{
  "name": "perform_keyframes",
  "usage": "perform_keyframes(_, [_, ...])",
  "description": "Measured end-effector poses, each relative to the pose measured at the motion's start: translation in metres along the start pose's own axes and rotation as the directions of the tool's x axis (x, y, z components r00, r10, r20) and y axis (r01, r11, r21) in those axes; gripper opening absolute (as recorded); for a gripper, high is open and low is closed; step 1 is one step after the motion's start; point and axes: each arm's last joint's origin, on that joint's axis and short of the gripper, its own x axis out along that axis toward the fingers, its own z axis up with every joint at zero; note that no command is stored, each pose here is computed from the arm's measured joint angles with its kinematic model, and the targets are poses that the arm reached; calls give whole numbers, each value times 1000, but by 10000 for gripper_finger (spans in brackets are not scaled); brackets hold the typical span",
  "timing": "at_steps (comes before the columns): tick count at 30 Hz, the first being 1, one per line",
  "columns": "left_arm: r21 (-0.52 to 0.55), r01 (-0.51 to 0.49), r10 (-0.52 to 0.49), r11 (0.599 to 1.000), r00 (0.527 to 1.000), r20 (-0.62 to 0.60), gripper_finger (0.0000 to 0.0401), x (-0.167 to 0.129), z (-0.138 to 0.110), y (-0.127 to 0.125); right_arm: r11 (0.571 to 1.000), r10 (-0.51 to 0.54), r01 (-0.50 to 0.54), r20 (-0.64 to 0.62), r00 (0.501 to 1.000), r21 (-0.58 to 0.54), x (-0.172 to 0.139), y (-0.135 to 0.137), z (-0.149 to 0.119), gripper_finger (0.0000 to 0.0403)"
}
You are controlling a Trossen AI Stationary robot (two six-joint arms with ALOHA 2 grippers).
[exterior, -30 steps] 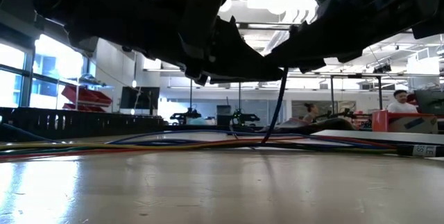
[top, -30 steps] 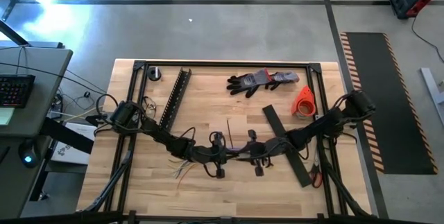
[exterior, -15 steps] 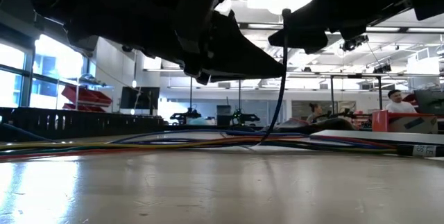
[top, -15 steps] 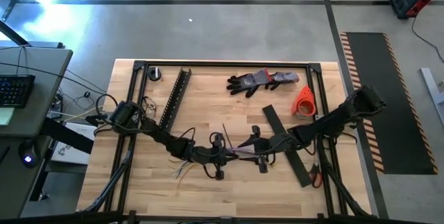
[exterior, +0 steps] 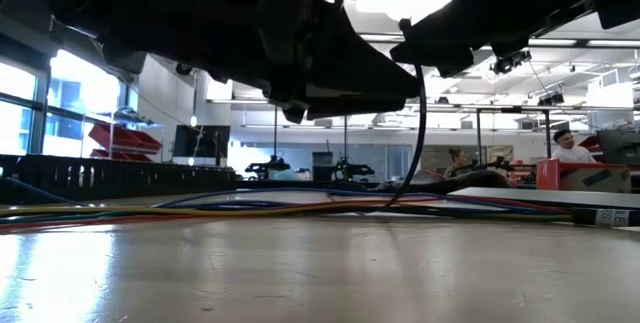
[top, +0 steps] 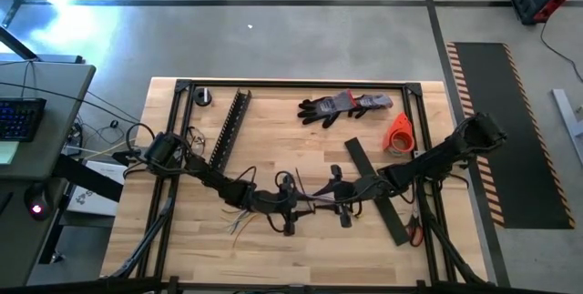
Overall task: Ziptie cables
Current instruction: Wrap the cables wires with the black zip tie
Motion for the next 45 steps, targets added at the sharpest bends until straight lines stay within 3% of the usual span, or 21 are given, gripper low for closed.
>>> perform_keyframes(12, [69, -4, 4, 998, 1000, -6, 156, 0, -1, -1, 1000, 3, -3, -7, 1000, 10, 0, 1, -1, 142])
perform_keyframes(22, [108, -80, 83, 991, 996, -25, 156, -1, -1, 2, 999, 41, -41, -8, 999, 11, -3, 13, -2, 138])
perform_keyframes(26, [134, -137, 145, 981, 988, -52, 156, -7, 5, 5, 998, 56, -56, -7, 998, 3, -3, 17, -2, 102])
perform_keyframes(31, [174, -167, 179, 971, 982, -57, 156, -19, 25, 6, 998, 64, -63, 10, 998, -16, -3, 19, -1, 25])
perform_keyframes(33, [182, -158, 172, 971, 983, -61, 156, -25, 33, 5, 997, 69, -68, 19, 997, -36, -4, 20, 0, 7])
perform_keyframes(37, [196, -68, 86, 978, 993, -85, 156, -29, 36, 1, 997, 73, -72, 26, 997, -37, -4, 21, 0, 11])
perform_keyframes(45, [112, 30, -28, 993, 999, -19, 156, -11, 18, -3, 997, 62, -61, 31, 998, -39, -4, 21, 1, 1])
